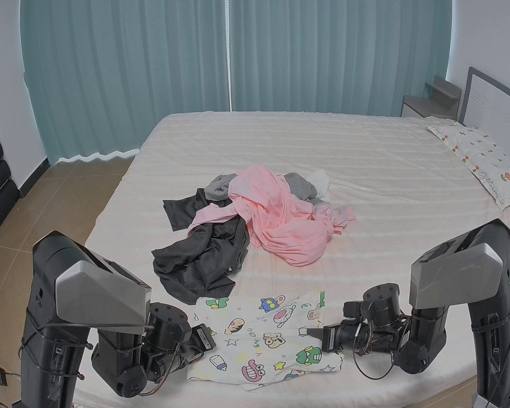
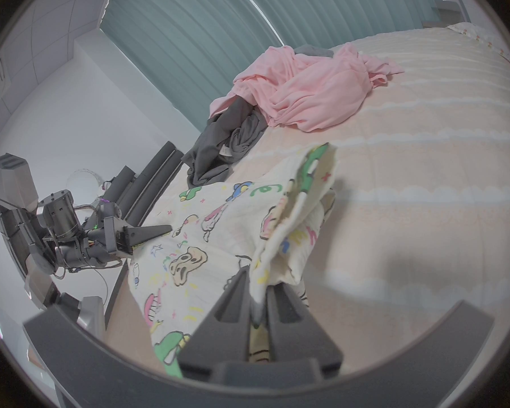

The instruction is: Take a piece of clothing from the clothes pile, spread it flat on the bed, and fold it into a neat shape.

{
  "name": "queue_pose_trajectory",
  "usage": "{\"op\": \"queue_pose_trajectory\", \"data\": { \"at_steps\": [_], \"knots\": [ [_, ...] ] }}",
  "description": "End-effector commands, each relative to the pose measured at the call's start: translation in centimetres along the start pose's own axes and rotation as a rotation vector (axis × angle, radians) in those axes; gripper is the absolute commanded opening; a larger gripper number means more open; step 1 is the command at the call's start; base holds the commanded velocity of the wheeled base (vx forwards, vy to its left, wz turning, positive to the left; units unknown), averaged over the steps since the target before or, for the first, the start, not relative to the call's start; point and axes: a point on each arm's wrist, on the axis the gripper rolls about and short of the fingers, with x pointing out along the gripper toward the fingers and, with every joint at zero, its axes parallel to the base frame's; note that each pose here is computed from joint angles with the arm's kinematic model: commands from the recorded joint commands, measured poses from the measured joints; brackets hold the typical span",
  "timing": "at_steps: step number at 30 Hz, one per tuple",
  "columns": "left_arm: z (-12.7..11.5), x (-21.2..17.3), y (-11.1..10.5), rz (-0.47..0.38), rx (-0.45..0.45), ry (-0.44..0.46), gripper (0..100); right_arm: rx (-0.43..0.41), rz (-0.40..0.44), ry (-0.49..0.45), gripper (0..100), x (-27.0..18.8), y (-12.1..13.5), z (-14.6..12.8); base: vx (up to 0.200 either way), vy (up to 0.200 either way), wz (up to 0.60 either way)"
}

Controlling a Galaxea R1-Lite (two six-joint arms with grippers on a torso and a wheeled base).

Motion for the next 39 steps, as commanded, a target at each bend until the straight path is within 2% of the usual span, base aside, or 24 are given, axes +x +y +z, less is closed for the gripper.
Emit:
{"op": "queue_pose_trajectory", "data": {
  "at_steps": [1,8,9,10,18,19,25,29,33,39],
  "knots": [
    [-0.2,0.1,0.1,0.001,0.001,0.008,100,-0.002,0.001,0.002,100,-0.3,0.1,-0.1,0.000,0.000,0.00],
    [-0.3,-0.4,0.4,0.018,-0.003,0.015,100,-0.012,-0.021,0.058,100,-3.2,0.4,-1.1,0.000,0.000,0.00],
    [-0.3,-0.6,0.5,0.020,-0.003,0.017,100,-0.024,-0.026,0.069,100,-3.5,0.4,-1.4,0.000,0.000,0.00],
    [-0.2,-1.0,0.5,0.020,-0.007,0.018,100,-0.076,-0.036,0.095,100,-3.8,0.2,-1.9,0.000,0.000,0.00],
    [0.0,-2.3,0.8,-0.019,-0.019,-0.012,100,-0.196,-0.052,0.182,100,-4.5,-0.5,-3.6,0.000,0.000,0.00],
    [0.0,-2.3,0.8,-0.018,-0.020,-0.012,100,-0.237,-0.061,0.198,100,-4.7,-0.8,-3.9,0.000,0.000,0.00],
    [0.1,-2.3,0.8,-0.020,-0.023,-0.012,100,-0.290,-0.096,0.203,100,-5.9,-1.5,-3.8,0.000,0.000,0.00],
    [0.4,-2.3,0.8,-0.022,-0.029,-0.022,100,-0.326,-0.115,0.177,100,-7.3,-2.0,-3.1,0.000,0.000,0.00],
    [1.0,-2.5,0.8,-0.039,-0.047,-0.031,100,-0.321,-0.119,0.102,100,-8.2,-2.0,-1.8,0.000,0.000,0.00],
    [3.5,-4.2,-0.4,-0.113,-0.119,-0.111,100,-0.335,-0.098,-0.037,100,-8.5,-1.7,0.1,0.000,0.000,0.00]
  ]
}}
